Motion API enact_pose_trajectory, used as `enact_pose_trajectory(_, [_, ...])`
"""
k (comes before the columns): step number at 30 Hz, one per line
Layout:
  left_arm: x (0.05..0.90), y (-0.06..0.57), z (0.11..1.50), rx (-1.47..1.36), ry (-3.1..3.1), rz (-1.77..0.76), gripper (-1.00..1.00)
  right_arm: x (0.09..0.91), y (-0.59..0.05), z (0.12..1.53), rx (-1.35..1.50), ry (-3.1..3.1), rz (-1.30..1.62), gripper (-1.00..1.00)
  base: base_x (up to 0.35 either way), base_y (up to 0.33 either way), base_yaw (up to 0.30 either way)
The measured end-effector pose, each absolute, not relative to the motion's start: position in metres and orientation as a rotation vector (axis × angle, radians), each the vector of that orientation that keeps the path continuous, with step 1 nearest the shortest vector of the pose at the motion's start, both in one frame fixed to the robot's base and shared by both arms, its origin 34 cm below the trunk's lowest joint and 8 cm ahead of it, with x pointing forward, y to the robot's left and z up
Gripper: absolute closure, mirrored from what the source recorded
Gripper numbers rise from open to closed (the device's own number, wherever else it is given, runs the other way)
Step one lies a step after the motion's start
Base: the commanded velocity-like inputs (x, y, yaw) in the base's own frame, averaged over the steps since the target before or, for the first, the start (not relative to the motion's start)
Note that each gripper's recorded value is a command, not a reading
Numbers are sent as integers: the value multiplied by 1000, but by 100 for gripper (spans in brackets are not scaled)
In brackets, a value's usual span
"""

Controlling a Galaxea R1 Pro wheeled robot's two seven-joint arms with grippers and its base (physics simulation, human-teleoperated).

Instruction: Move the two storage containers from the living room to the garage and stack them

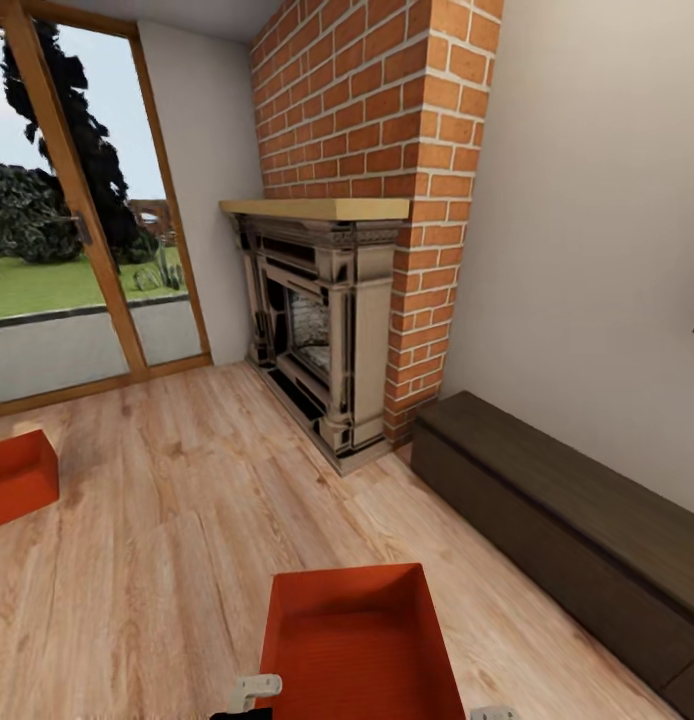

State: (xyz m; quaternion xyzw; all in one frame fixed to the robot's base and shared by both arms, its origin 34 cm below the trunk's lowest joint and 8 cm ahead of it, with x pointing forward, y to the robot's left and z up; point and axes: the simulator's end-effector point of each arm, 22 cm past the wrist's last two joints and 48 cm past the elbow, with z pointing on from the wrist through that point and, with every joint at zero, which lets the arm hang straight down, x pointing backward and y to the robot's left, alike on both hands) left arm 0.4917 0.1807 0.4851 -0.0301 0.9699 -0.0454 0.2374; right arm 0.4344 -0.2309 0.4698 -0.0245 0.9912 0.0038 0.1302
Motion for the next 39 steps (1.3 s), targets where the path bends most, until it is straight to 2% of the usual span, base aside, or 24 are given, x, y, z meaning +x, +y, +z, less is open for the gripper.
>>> enact_pose_trajectory(39, [482, 180, 475, -87, 2684, -126, 100, 426, -232, 462, -73, 2906, 10, 100, 0, 0, 250])
